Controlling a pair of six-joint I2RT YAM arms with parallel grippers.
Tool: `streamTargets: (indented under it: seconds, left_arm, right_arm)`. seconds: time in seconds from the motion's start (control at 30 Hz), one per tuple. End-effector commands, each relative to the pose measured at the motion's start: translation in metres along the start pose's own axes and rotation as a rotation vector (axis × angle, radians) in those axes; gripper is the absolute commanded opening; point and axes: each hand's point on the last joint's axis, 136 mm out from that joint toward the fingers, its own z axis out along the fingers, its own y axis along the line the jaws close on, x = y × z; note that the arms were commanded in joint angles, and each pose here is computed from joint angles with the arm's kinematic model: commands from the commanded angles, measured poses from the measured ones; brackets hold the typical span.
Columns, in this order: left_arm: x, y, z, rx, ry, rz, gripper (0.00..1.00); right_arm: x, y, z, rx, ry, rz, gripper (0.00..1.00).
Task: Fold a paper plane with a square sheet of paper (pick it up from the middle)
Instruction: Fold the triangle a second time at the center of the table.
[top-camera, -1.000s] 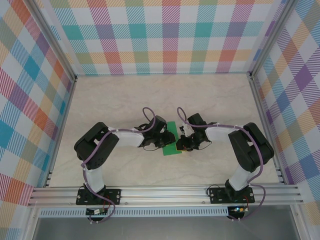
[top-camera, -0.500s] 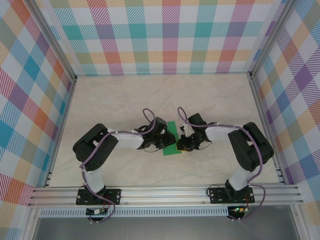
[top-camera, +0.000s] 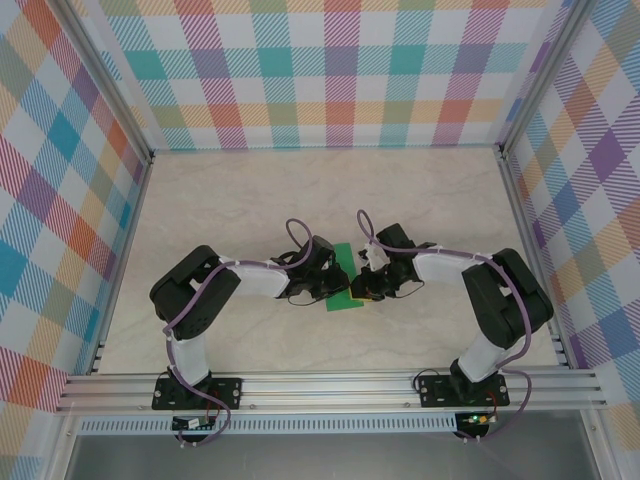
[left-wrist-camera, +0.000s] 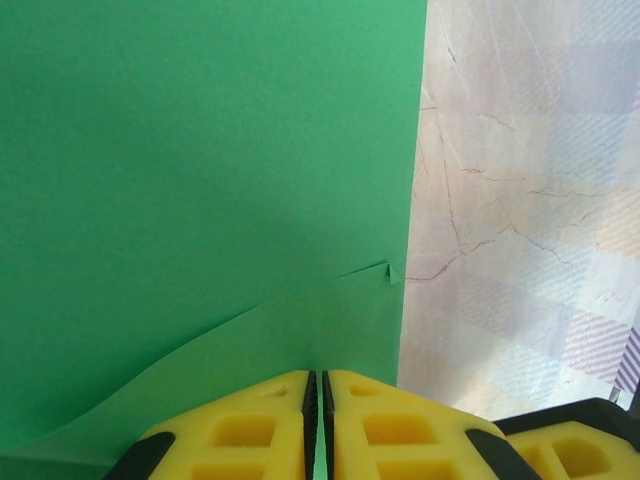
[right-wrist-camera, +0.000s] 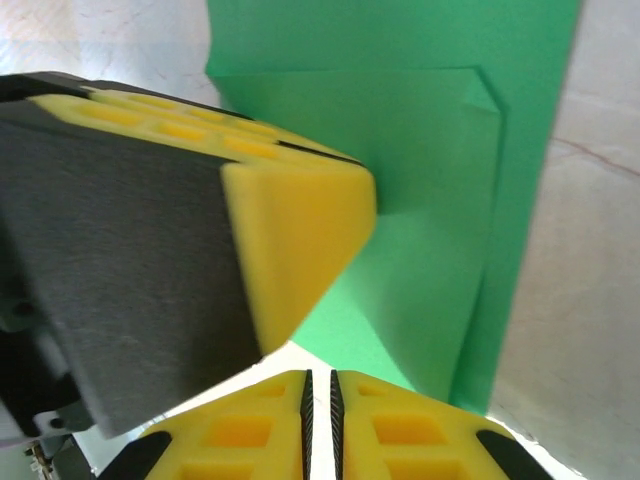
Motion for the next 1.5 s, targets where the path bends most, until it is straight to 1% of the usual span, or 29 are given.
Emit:
streamTargets:
  seconds: [0.0,0.1,0.23,0.3,0.5,0.6,0.83,0.9,1.0,1.13,1.27,1.37,1.47]
  left_arm:
    - [0.013,0.034,0.009,-0.131,0.034,-0.022,0.13]
    - [0.013,0.034,0.009,-0.131,0.036,-0.023,0.13]
    - [0.013,0.035,0.007,-0.139,0.033,-0.016,0.13]
    - [0.013,0.036,0.006,-0.145,0.034,-0.012,0.13]
    - [0.013,0.039,0.006,-0.167,0.033,-0.004,0.12]
    - [0.013,0.039,0.006,-0.170,0.032,-0.003,0.12]
    - [0.013,0.042,0.006,-0.177,0.033,-0.005,0.12]
    - [0.013,0.041,0.006,-0.173,0.033,-0.005,0.11]
    - [0.012,0.039,0.006,-0.168,0.031,-0.003,0.11]
    - [0.012,0.037,0.006,-0.161,0.036,-0.002,0.11]
    - [0.011,0.034,0.006,-0.153,0.031,-0.001,0.11]
    - [0.011,0.032,0.006,-0.145,0.030,0.000,0.11]
    - [0.010,0.030,0.006,-0.137,0.029,-0.001,0.12]
  right_arm:
    - [0.003,0.005,0.000,-0.016,0.035,0.006,0.16]
    - [0.008,-0.012,0.010,0.030,0.061,0.039,0.16]
    - [0.014,-0.044,0.014,0.167,0.071,0.073,0.15]
    - [0.017,-0.047,0.014,0.177,0.074,0.077,0.15]
    - [0.019,-0.029,0.009,0.080,0.064,0.078,0.16]
    - [0.018,-0.025,0.003,0.058,0.050,0.080,0.16]
    - [0.032,-0.046,0.003,0.086,0.073,0.138,0.17]
    - [0.031,-0.045,0.003,0.082,0.081,0.144,0.16]
    - [0.028,-0.044,-0.004,0.102,0.060,0.153,0.17]
    - [0.026,-0.036,-0.016,0.063,0.028,0.157,0.17]
    - [0.014,-0.015,-0.031,-0.002,-0.047,0.106,0.18]
    - [0.003,0.001,-0.033,-0.068,-0.052,0.088,0.19]
    - [-0.005,0.008,-0.026,-0.124,-0.021,0.107,0.18]
